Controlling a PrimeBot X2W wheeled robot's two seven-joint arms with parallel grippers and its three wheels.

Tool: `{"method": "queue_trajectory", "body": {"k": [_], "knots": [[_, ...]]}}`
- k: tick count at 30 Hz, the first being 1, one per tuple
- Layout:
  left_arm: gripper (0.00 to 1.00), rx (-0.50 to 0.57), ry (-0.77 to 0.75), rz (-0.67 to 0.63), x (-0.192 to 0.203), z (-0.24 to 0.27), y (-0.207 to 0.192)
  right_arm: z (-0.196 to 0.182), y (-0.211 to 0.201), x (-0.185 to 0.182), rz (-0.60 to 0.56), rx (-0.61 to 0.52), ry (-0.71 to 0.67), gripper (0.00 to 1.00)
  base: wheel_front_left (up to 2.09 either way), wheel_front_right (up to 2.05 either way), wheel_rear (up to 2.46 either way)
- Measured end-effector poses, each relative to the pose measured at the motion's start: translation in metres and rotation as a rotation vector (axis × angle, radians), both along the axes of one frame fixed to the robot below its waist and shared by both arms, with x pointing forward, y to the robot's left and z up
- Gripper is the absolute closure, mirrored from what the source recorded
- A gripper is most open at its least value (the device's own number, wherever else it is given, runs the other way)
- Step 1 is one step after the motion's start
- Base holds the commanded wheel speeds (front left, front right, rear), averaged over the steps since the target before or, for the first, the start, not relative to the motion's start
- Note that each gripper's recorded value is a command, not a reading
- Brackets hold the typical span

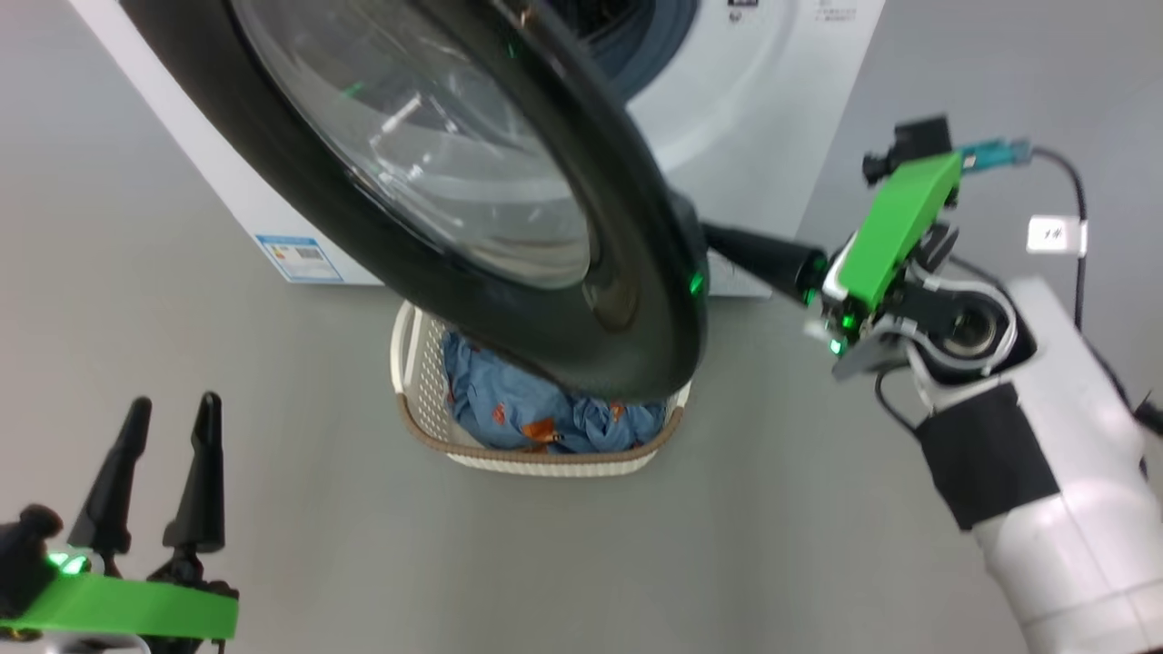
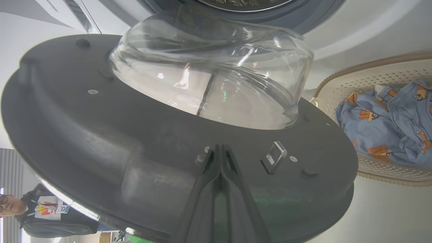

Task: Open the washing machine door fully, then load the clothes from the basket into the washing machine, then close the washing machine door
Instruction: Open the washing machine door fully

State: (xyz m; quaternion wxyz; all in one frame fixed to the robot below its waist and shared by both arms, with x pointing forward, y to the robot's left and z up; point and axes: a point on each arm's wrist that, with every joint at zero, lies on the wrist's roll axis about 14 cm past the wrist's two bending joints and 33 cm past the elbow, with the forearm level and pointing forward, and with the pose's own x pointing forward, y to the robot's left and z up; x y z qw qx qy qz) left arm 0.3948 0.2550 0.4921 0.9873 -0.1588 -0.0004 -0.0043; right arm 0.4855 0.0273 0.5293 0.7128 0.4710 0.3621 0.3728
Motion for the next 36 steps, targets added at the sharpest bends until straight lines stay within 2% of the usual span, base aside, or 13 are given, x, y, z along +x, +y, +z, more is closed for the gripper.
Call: {"method": "queue_trajectory", "body": {"k": [7,22,36], "knots": [[0.0,0.004,-0.012,0.036,-0.02,0.006,0.008,0.002,0.01,-0.032,0.051,0.033,0.016,1.0,0.0,0.0,0.0],[0.0,0.014,-0.022,0.158,-0.065,0.011,0.041,0.015,0.052,-0.063,0.191,0.074,0.02,1.0,0.0,0.0,0.0],[0.0,0.032,-0.028,0.233,-0.097,0.013,0.06,0.014,0.083,-0.096,0.327,0.062,0.038,1.0,0.0,0.0,0.0]]}}
